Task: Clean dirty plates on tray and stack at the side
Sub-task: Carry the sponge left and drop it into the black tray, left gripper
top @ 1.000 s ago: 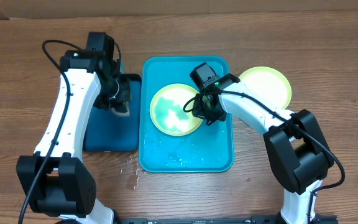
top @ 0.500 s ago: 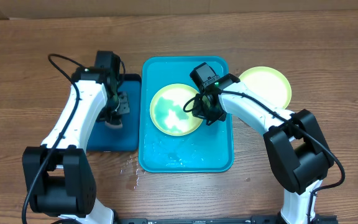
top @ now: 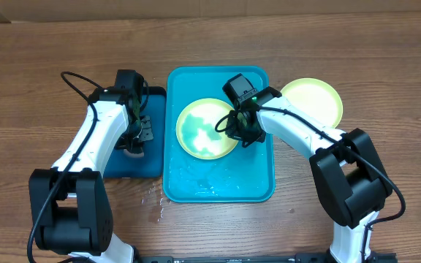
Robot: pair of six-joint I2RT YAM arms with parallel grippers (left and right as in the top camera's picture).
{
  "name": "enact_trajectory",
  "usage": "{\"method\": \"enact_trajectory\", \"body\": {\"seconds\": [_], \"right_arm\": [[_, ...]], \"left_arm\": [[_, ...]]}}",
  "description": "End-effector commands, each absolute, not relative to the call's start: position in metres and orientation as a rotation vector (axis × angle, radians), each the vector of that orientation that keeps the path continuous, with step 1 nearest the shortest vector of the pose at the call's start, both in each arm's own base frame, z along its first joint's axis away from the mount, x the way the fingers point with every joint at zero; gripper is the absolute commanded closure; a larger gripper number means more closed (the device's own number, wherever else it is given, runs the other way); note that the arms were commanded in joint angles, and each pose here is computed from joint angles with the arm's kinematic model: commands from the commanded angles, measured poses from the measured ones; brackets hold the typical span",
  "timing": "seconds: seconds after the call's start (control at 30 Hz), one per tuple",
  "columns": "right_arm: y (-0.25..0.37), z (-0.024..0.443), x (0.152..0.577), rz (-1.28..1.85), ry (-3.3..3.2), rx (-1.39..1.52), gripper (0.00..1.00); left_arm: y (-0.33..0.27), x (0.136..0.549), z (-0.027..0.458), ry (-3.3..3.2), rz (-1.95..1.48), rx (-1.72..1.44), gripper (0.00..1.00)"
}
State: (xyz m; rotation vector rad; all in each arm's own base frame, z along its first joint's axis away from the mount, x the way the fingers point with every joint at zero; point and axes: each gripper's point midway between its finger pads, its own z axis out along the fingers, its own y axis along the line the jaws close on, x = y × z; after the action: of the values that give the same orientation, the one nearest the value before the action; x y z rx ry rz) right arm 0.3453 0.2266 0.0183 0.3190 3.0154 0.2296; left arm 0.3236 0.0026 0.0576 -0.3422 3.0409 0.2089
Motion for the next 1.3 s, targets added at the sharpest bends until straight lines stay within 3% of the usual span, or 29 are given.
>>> {"method": "enact_trajectory", "body": {"seconds": [0.0,0.47,0.5,0.6,0.67,0.97,1.27], "right_arm": [[0.227,0.018,0.347,0.220,3.002,0.313,0.88],[0.228,0.019,0.351,0.224,2.986,0.312,0.86],[0.228,0.019,0.351,0.225,2.985,0.312,0.84],[0.228,0.019,0.351,0.227,2.982,0.311,0.79],[0.228,0.019,0.352,0.224,2.980,0.312,0.75],[0.226,0.019,0.353,0.210,2.974,0.313,0.58],[0.226,0.012,0.352,0.199,2.986,0.315,0.56]], "left_arm": [[0.008,0.321,0.057,3.031,0.240,-0.383,0.92],[0.008,0.319,0.054,3.043,0.238,-0.384,0.93],[0.008,0.319,0.053,3.045,0.238,-0.384,0.91],[0.006,0.319,0.053,3.048,0.225,-0.383,0.49],[0.002,0.319,0.052,3.054,0.190,-0.383,0.33],[-0.002,0.337,0.083,3.018,0.102,-0.377,0.28],[-0.011,0.370,0.167,2.870,-0.207,-0.426,0.27]]}}
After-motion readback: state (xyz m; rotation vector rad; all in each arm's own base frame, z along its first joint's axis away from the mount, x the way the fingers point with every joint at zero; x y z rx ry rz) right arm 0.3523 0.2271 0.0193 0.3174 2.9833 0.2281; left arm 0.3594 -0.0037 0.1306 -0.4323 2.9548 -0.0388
